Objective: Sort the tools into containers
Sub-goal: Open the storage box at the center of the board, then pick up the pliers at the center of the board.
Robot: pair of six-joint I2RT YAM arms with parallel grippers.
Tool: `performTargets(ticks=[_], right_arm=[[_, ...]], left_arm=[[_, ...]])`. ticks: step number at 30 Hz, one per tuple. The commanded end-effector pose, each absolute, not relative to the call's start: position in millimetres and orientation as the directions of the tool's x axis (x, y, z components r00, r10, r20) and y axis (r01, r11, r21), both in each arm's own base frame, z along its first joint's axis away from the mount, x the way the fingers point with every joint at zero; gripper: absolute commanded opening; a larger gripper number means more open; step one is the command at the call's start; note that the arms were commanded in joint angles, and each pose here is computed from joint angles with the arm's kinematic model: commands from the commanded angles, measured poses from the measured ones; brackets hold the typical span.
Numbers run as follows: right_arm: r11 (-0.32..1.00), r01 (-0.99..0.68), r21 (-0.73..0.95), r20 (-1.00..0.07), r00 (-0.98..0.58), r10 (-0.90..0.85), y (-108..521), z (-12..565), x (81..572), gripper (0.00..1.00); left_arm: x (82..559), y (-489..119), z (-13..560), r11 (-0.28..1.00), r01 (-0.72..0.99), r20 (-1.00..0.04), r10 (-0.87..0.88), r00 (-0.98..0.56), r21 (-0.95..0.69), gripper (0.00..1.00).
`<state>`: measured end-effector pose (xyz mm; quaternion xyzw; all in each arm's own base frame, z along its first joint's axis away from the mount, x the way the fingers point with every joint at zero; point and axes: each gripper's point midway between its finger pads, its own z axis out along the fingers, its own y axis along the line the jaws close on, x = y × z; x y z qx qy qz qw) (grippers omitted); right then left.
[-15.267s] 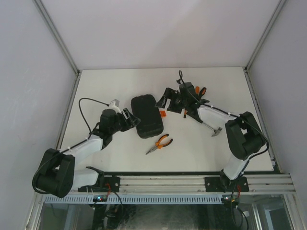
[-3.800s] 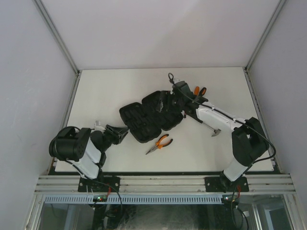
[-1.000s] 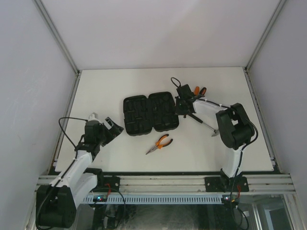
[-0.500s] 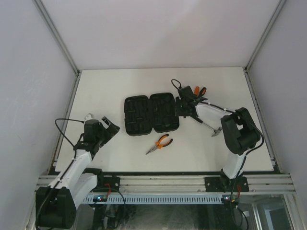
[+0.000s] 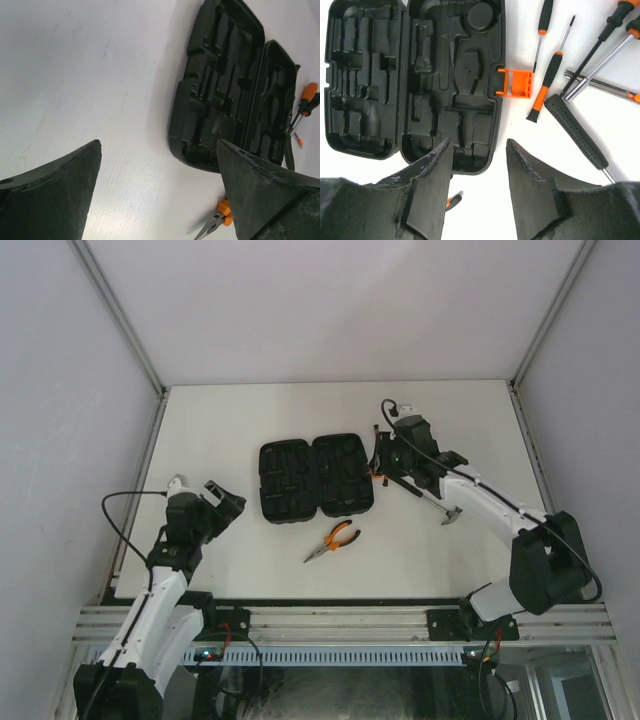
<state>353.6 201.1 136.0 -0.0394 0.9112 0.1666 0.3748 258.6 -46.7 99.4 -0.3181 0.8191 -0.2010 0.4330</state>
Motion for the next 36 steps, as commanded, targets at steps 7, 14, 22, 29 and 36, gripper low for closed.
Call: performTargets(ticks=[7, 14, 22, 29, 36], right_arm=[[0.917, -0.139, 0.373, -0.710, -0.679, 0.186, 166, 157, 321, 0.49], [0.909, -0.057, 0.412, -0.670, -0.695, 0.260, 142, 142, 295, 0.51], [0.900, -0.008, 0.437, -0.627, -0.720, 0.298, 129, 123, 273, 0.54], [0.889, 0.019, 0.457, -0.598, -0.733, 0.323, 124, 114, 256, 0.53], [0.872, -0.002, 0.490, -0.590, -0.738, 0.329, 126, 124, 245, 0.52]], left_arm=[[269, -61, 142, 0.807, -0.217, -0.676, -0.581, -0.452, -0.549, 0.94], [261, -104, 164, 0.908, -0.056, -0.774, -0.384, -0.503, -0.415, 0.94], [233, -171, 164, 0.934, 0.182, -0.808, -0.156, -0.569, -0.309, 0.93], [208, -225, 140, 0.900, 0.388, -0.788, 0.090, -0.609, -0.197, 0.86], [211, -262, 124, 0.836, 0.517, -0.768, 0.205, -0.607, -0.185, 0.85]])
